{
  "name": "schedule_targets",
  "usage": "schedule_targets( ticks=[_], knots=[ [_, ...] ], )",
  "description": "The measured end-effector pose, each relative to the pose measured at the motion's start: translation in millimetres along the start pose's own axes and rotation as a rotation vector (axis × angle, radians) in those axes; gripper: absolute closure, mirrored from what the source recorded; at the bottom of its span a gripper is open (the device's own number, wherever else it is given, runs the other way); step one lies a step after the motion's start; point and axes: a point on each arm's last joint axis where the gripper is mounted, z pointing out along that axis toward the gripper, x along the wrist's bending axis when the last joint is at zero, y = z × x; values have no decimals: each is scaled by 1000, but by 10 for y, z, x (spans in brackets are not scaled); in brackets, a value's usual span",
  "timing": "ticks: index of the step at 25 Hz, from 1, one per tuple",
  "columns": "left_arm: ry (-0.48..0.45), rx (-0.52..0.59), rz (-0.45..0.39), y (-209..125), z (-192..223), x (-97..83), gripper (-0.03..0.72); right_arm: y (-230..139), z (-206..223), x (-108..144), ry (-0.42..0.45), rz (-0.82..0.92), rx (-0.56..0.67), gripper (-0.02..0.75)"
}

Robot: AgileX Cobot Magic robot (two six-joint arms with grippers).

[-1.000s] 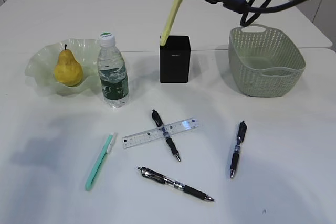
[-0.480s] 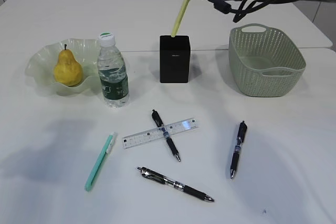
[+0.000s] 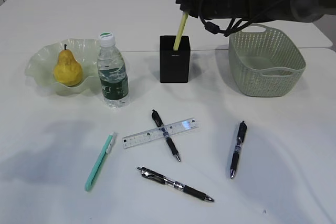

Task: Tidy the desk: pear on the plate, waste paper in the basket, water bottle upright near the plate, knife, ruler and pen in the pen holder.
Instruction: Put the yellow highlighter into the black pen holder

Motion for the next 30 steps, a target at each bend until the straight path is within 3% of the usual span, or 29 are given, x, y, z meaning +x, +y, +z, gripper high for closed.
schedule_targets(
  ticks=[20, 30],
  knots=[
    [-8, 2, -12, -2, 0, -8, 214, -159, 220, -118, -19, -103, 8, 637],
    [-13, 4, -18, -3, 0, -11, 214, -154, 220, -119, -19, -84, 3, 475]
  ],
)
